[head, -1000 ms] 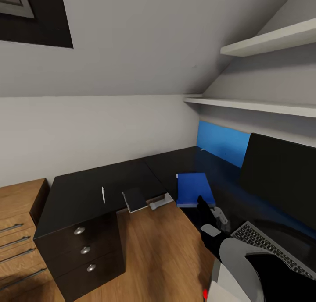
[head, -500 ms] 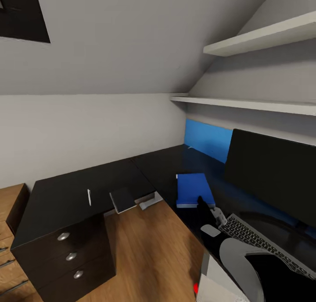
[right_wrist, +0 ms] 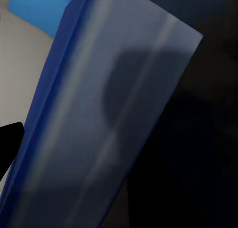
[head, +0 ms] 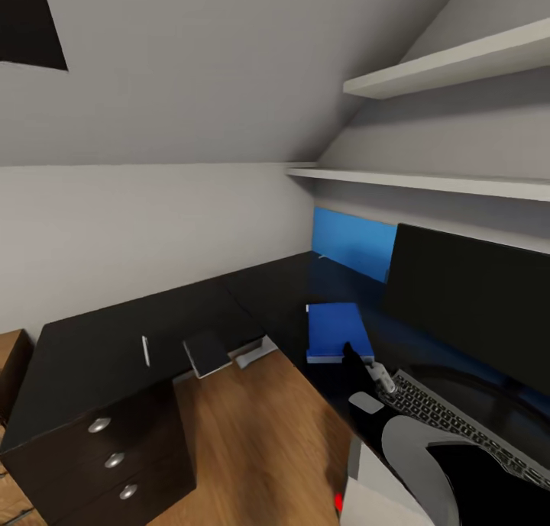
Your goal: In the bedroom, organize the workspace by keeping the computer under the desk, ensuring the monitor is on the desk, placing the keyboard on the desk next to the monitor, placing the mouse on the desk next to the keyboard, moving the folder from the swivel chair onto the desk next to the mouse, stacking the notebook on top of the folder with the pen on top of the notebook, and positioning the swivel chair next to the desk.
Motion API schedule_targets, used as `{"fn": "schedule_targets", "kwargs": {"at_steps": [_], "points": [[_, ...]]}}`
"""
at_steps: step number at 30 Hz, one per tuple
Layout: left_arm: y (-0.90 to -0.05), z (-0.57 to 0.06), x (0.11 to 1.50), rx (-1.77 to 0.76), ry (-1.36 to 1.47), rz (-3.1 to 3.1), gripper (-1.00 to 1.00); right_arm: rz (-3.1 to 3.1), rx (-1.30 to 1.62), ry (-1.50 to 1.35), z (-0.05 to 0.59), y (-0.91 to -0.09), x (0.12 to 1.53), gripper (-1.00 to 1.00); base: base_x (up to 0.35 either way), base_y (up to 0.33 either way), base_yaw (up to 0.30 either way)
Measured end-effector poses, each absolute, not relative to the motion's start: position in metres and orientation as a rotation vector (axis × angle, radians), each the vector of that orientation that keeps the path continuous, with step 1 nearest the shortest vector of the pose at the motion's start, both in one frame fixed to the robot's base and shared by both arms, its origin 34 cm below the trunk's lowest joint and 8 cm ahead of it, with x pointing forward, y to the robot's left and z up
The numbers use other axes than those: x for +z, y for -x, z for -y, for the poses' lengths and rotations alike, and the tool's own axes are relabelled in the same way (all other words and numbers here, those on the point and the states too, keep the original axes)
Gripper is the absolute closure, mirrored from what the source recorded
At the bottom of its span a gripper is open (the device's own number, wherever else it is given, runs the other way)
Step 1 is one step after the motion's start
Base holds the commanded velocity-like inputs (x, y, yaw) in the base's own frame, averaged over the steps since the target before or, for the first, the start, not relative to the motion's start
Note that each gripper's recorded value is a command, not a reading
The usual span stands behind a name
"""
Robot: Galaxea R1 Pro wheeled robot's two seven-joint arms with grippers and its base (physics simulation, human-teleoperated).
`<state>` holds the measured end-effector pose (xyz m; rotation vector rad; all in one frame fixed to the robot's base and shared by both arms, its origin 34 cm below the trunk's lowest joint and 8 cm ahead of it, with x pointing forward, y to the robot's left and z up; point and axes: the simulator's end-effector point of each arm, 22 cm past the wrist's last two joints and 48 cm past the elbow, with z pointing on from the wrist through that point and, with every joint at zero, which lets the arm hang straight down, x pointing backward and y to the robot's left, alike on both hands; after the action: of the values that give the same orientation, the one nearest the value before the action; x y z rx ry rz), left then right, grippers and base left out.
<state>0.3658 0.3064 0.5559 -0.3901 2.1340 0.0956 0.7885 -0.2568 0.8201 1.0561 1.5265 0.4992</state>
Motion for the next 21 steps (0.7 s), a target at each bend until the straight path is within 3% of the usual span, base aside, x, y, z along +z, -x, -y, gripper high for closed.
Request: {"fn": "schedule_targets", "kwargs": {"at_steps": [9,21], "points": [[-0.3661,-0.3064,0.5561,0.095,0.389,-2.133,-1.00,-1.526,0.499,-1.057,0.2571,-0.7884,0.8201,1.00,0.173,0.248,-0.002],[-0.3654,-0.3077,0.5557,0.101,0.396,-2.134,-1.00,-1.528,0.500,-1.059,0.2559,-0.7881,0.8190,1.00,0.034,0.034,-0.041]]}}
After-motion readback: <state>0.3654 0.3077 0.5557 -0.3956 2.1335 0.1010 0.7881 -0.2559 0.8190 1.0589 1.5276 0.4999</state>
